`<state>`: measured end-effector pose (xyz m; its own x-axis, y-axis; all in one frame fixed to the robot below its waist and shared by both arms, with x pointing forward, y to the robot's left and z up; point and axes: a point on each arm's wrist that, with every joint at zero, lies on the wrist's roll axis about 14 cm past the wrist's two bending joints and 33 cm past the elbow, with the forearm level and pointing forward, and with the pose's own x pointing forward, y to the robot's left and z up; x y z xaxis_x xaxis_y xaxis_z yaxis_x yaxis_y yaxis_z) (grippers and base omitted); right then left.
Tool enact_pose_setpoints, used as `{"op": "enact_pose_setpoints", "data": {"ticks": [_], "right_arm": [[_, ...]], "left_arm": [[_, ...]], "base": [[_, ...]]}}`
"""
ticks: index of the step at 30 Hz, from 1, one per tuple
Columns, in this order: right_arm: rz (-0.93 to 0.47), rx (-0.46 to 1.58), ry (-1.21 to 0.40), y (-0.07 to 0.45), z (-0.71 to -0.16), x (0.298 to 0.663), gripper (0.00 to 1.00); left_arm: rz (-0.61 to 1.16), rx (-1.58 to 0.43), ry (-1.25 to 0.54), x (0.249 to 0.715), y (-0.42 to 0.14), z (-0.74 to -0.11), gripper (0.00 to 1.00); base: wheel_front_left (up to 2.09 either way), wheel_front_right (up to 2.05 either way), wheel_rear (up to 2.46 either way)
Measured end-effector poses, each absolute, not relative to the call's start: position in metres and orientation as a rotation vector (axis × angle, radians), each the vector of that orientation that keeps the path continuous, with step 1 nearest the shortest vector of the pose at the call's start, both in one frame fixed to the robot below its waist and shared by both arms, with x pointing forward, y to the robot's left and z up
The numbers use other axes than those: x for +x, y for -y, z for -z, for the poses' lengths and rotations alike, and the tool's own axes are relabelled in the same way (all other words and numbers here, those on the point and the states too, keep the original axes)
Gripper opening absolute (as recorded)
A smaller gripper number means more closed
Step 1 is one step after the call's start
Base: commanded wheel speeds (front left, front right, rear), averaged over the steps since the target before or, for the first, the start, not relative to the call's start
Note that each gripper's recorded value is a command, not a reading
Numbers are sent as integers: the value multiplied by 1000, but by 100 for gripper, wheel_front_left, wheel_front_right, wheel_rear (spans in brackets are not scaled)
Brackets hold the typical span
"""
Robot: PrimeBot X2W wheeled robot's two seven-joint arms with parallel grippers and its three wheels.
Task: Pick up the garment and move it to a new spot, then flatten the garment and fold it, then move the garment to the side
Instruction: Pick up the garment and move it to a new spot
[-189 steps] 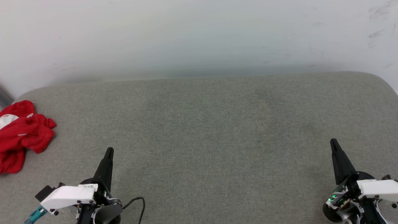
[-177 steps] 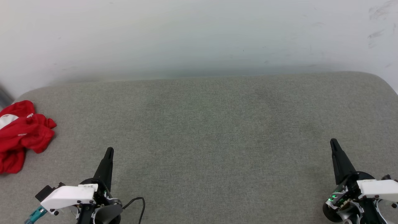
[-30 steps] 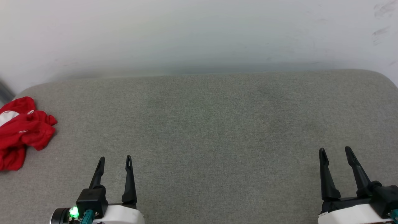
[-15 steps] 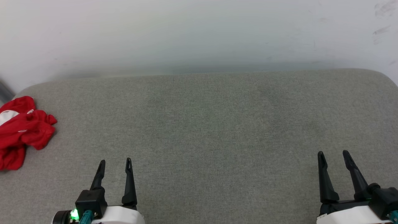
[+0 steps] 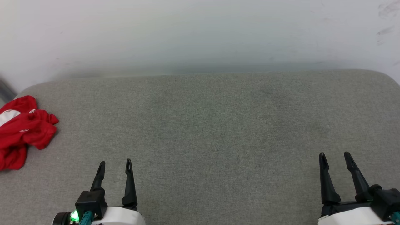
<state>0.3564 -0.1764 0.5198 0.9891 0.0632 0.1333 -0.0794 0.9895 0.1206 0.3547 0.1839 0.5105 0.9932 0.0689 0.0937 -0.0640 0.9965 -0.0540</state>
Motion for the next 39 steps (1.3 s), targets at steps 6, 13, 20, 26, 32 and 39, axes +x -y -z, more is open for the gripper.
{"op": "enact_pose_setpoints", "data": {"ticks": [6, 13, 20, 26, 32, 39], "right_arm": [[-101, 128, 123, 167, -518, 361, 100], [-165, 125, 119, 146, -518, 369, 100], [-252, 119, 115, 117, -517, 380, 100], [-339, 119, 109, 88, -516, 388, 100], [-438, 112, 105, 54, -515, 394, 100], [-547, 108, 106, 16, -515, 396, 100]], "left_arm": [[-92, -44, 95, 352, -191, -510, 100], [-165, -33, 95, 344, -212, -510, 100], [-266, -12, 108, 330, -240, -515, 100], [-368, 4, 110, 309, -269, -517, 100], [-486, 15, 108, 281, -298, -517, 100], [-612, 21, 104, 246, -324, -517, 100]], "base": [[0, 0, 0], [0, 0, 0], [0, 0, 0], [0, 0, 0], [0, 0, 0], [0, 0, 0]]}}
